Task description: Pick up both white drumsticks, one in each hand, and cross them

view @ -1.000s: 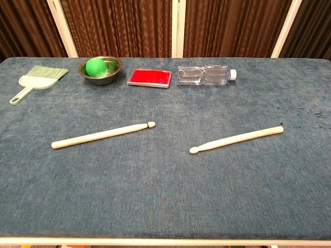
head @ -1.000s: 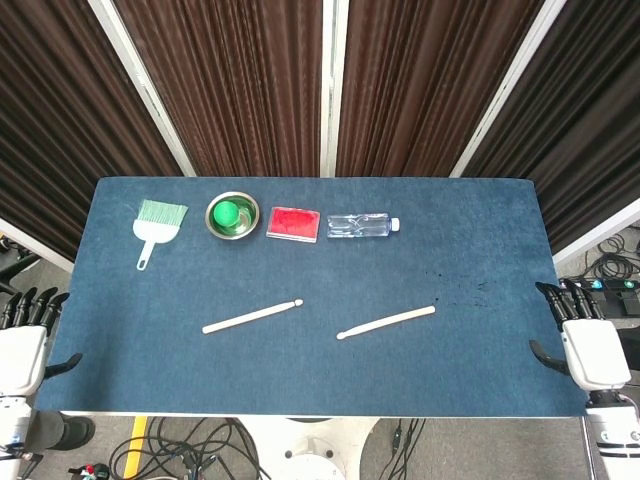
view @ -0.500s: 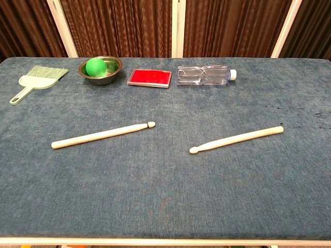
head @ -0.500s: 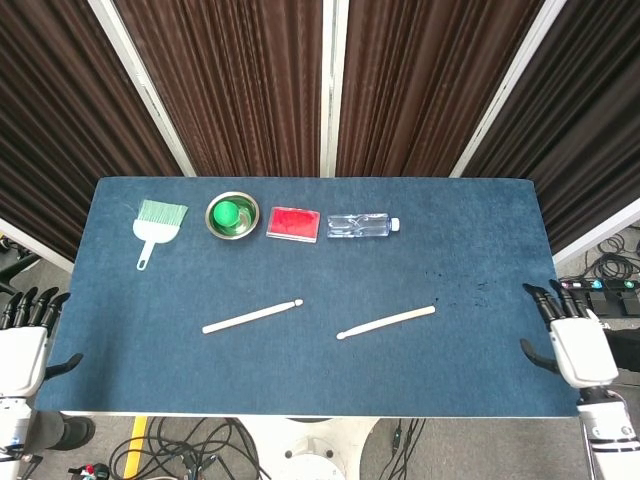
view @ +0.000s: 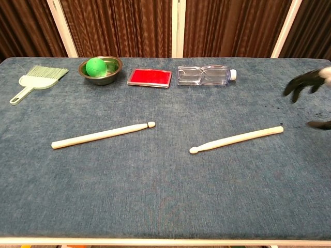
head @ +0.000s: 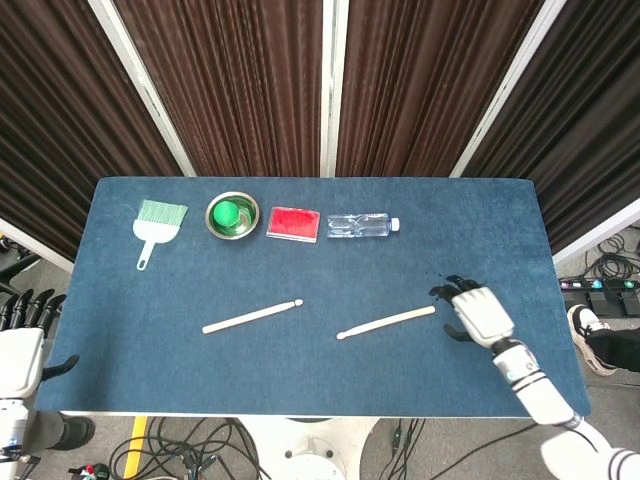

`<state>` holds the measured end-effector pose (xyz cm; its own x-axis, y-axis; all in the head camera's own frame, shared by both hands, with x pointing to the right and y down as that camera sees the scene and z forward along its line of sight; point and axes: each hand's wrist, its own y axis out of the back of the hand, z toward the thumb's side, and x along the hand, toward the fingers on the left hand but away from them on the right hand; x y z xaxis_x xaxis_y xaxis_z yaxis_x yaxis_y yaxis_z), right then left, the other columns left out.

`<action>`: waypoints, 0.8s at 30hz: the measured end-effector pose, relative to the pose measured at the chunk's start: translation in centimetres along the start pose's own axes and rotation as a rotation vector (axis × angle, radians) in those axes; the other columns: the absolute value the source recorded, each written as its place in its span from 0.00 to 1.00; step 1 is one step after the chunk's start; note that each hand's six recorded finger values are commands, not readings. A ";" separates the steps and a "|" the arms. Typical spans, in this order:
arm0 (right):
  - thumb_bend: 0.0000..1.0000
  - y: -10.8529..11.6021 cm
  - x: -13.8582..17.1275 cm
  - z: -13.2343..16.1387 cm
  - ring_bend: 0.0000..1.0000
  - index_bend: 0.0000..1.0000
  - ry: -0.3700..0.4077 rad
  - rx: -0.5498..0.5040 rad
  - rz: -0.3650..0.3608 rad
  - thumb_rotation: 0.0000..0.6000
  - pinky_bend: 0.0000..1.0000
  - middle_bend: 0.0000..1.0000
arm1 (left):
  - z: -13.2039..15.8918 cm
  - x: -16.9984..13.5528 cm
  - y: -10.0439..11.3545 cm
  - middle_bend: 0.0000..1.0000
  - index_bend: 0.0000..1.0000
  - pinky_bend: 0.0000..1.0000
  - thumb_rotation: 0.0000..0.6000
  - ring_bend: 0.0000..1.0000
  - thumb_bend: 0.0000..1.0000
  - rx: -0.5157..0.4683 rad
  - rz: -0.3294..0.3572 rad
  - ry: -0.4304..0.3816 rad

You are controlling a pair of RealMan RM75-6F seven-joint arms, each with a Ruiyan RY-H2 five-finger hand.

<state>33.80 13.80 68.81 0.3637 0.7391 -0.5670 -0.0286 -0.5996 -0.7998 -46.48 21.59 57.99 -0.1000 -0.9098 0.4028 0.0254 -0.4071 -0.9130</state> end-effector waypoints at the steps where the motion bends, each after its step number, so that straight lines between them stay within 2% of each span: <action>1: 0.15 -0.5 -0.6 0.3 0.18 0.34 0.006 0.008 0.005 1.00 0.30 0.37 | 0.0 0.0 0.0 0.10 0.16 0.05 1.00 0.01 0.00 0.000 -0.001 0.002; 7: 0.16 -3.0 -3.2 2.1 0.22 0.43 0.047 0.085 0.024 1.00 0.32 0.41 | -0.4 0.0 0.0 0.10 0.16 0.05 1.00 0.01 0.00 0.001 -0.003 0.012; 14: 0.23 -4.3 -4.2 2.2 0.24 0.45 0.053 0.162 0.033 1.00 0.33 0.44 | -0.6 0.0 -0.3 0.10 0.16 0.05 1.00 0.01 0.00 -0.004 -0.012 0.015; 24: 0.28 -5.3 -5.1 2.4 0.24 0.46 0.052 0.200 0.042 1.00 0.33 0.45 | -0.7 0.0 -0.5 0.10 0.16 0.05 1.00 0.01 0.00 -0.009 -0.014 0.016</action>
<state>29.90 13.98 75.47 0.4061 0.6946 -0.5938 -0.2271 -0.5528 -0.8018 -47.23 21.87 58.43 -0.1162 -0.9025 0.4147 0.0147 -0.4190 -0.9079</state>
